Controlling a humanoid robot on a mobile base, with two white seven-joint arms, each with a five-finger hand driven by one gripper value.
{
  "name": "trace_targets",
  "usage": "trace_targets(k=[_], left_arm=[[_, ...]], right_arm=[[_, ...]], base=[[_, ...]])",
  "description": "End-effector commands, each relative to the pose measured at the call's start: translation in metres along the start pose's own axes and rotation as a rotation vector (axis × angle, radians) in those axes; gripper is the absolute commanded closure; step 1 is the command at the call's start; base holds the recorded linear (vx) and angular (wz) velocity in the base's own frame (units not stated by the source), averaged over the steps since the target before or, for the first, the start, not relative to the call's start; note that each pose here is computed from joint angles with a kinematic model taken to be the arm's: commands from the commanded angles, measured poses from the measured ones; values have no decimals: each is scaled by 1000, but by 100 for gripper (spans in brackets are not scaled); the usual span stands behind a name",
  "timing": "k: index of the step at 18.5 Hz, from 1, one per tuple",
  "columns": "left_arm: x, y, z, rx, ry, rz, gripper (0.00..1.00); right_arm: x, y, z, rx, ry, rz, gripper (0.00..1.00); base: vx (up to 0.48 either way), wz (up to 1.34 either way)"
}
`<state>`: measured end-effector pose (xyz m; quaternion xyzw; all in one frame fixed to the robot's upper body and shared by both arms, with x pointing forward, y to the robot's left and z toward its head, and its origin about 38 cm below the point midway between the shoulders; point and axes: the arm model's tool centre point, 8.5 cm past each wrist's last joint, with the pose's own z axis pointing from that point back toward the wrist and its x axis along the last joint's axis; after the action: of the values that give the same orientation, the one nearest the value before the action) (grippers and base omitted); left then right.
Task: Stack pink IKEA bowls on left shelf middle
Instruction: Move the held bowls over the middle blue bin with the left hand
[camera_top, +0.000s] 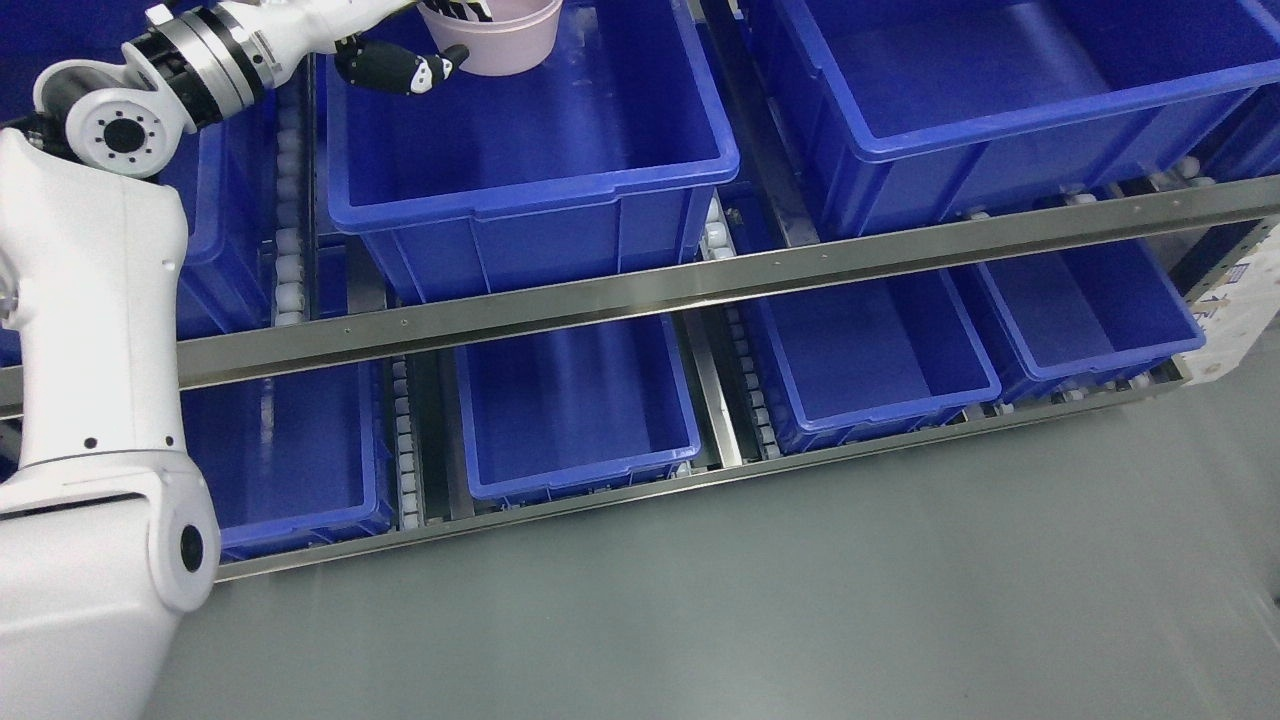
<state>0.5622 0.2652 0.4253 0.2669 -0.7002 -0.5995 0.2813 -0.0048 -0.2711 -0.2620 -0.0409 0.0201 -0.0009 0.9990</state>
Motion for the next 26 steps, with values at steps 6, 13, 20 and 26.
trace_targets(k=[6,13,20,26], left_arm=[[-8,-49,-11,-119,5,85,93],[-10,-74,-11,-170,10,116,88],[-11,-81,-8,-162,14,131,78],[-10,-80,-8,-155,10,130,60]], right_arm=[[-6,-11,-1,-17,-10,-12,0],[-6,-11,-1,-17,-10,-12,0],[-6,-11,-1,-17,-11,-11,0],[-6,-11,-1,-17,-11,-11,0]], base=[[45,-100],[21,-7],[0,5],[0,0]])
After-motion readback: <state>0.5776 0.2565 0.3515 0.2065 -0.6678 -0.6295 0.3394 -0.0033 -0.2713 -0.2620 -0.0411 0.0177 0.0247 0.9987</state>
